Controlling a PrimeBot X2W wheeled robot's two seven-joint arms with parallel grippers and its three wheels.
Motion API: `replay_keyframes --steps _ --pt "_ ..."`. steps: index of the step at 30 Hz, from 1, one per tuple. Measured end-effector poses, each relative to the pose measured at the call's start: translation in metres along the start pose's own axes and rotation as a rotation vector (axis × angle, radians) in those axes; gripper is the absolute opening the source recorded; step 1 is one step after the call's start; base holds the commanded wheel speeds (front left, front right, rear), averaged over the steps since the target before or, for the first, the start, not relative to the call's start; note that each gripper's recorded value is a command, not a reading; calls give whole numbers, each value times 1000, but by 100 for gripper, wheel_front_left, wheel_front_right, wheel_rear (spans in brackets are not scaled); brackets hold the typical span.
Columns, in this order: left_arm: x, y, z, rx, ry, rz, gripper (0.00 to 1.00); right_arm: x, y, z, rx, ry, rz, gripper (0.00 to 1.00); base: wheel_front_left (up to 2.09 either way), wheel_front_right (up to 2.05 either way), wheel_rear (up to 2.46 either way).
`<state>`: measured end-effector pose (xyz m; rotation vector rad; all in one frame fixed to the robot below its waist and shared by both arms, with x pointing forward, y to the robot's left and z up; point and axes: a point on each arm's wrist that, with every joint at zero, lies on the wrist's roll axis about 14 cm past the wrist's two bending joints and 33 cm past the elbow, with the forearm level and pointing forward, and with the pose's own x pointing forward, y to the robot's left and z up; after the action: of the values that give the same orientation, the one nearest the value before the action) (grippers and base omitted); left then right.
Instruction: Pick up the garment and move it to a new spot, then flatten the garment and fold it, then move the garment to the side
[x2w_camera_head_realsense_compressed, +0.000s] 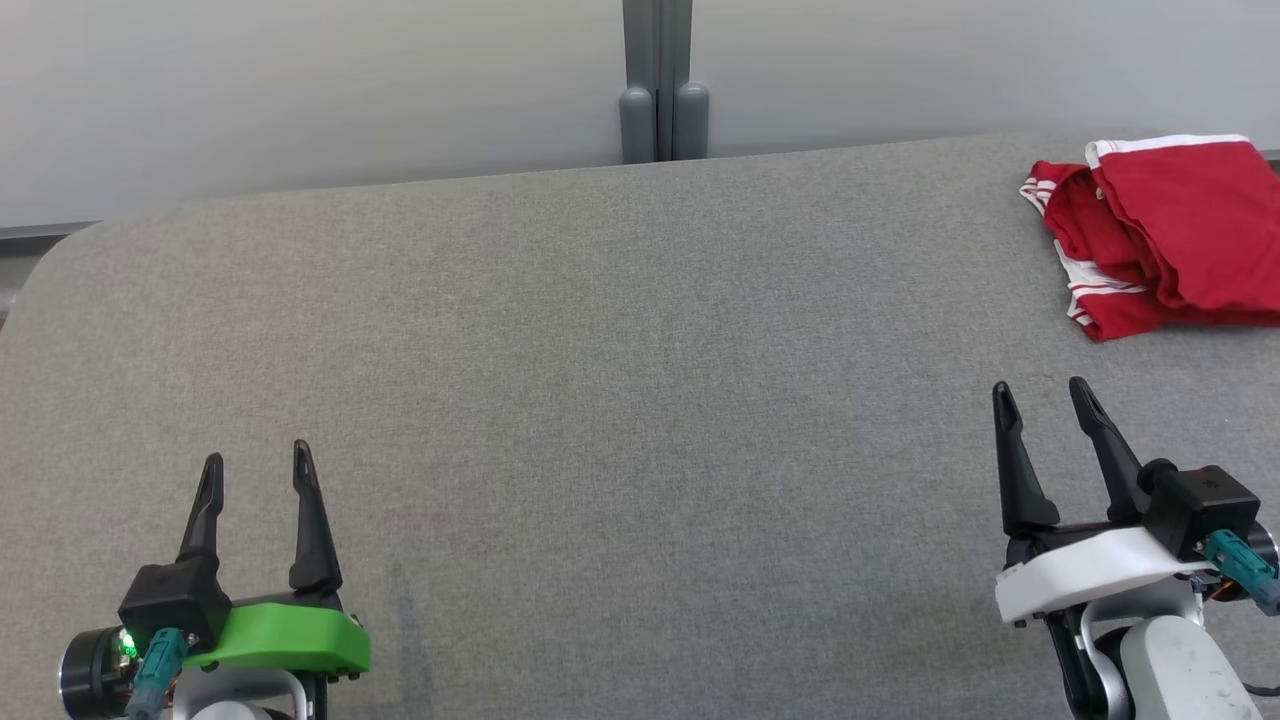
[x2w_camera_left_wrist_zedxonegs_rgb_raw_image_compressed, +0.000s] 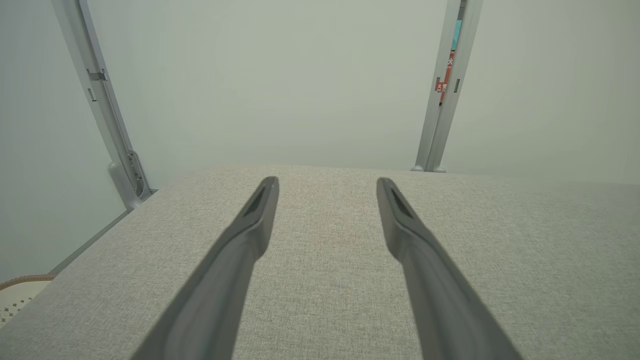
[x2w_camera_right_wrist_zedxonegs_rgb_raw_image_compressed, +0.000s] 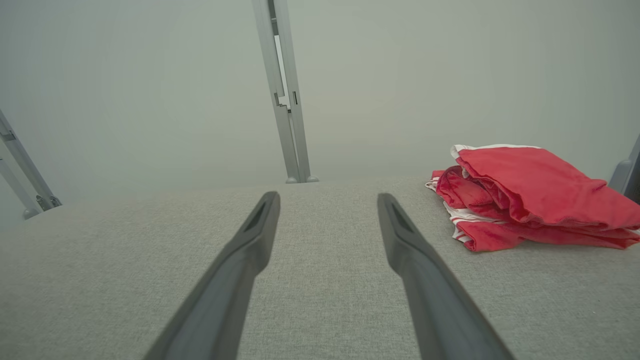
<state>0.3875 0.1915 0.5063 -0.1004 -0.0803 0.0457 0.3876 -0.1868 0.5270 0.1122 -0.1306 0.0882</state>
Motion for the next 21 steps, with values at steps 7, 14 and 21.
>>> replay_keyframes --steps 7,14,21 --pt "-1 0 -3 4 9 -5 100 -1 2 -4 -7 26 -4 100 0 0 0" --pt "0 0 -3 13 11 2 100 -1 3 -4 -6 34 -4 100 0 0 0" --pt "-9 1 -28 -18 99 20 0 -13 2 -30 34 116 -25 0 0 0 0"
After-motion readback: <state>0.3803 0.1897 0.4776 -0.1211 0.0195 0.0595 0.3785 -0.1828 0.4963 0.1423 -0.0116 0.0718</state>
